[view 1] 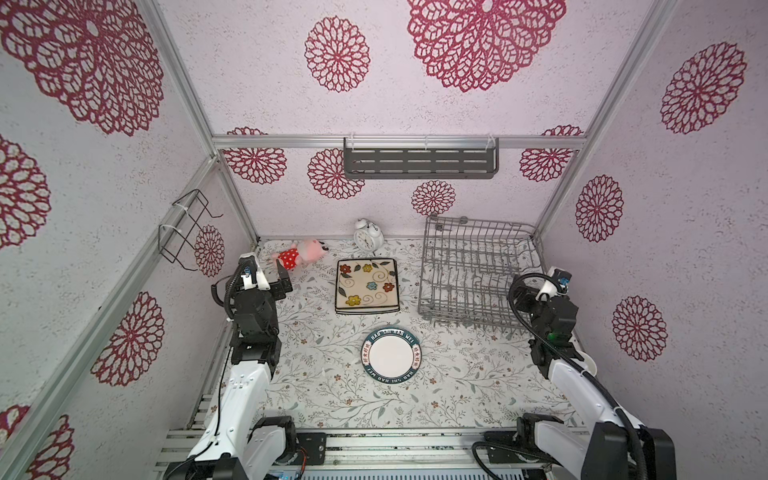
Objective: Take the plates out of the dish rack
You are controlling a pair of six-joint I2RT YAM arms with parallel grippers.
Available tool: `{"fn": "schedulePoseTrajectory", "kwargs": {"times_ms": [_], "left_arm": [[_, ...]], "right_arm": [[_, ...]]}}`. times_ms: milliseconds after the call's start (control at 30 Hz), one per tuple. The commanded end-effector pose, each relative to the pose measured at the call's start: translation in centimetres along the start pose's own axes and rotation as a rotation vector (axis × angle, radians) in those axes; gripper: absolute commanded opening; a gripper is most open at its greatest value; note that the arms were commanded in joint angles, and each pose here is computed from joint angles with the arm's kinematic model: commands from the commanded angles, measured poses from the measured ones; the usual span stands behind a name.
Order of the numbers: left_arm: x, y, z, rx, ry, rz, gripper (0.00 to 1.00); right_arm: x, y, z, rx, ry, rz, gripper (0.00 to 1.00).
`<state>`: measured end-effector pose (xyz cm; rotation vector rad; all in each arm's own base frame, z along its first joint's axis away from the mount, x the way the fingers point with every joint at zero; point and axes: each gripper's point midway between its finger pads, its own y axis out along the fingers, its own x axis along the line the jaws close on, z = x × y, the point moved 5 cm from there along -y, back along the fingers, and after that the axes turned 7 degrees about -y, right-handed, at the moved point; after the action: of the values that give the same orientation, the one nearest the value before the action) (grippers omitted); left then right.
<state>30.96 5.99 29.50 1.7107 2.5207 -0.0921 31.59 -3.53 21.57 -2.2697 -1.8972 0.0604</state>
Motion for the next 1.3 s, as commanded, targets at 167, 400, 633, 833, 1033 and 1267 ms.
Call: {"fn": "schedulePoseTrajectory", "kwargs": {"times_ms": [167, 400, 633, 833, 1033, 1267], "left_arm": [[3.5, 1.1, 4.6, 0.055, -0.043, -0.136, 0.97], [4.8, 1.4, 8.0, 0.089, -0.101, -0.176, 0.97], [4.3, 2.9, 9.4, 0.126, -0.120, -0.151, 0.97], [4.1, 3.2, 9.8, 0.172, -0.112, -0.143, 0.97], [4.4, 3.2, 12.7, 0.233, -0.128, -0.168, 0.97], [3.8, 3.2, 13.9, 0.201, -0.104, -0.153, 0.97]], "right_arm": [[-0.4, -0.2, 0.7, -0.123, 0.001, -0.006, 0.99], [-0.6, 0.2, 2.8, -0.070, -0.039, -0.001, 0.99], [-0.7, 0.4, 3.9, -0.068, -0.033, 0.003, 0.99], [-0.5, 1.1, 4.0, -0.055, -0.037, -0.011, 0.99], [0.2, 1.8, 4.2, -0.011, -0.076, -0.061, 0.99], [0.8, 2.1, 5.2, 0.052, -0.143, -0.091, 0.99]]}}
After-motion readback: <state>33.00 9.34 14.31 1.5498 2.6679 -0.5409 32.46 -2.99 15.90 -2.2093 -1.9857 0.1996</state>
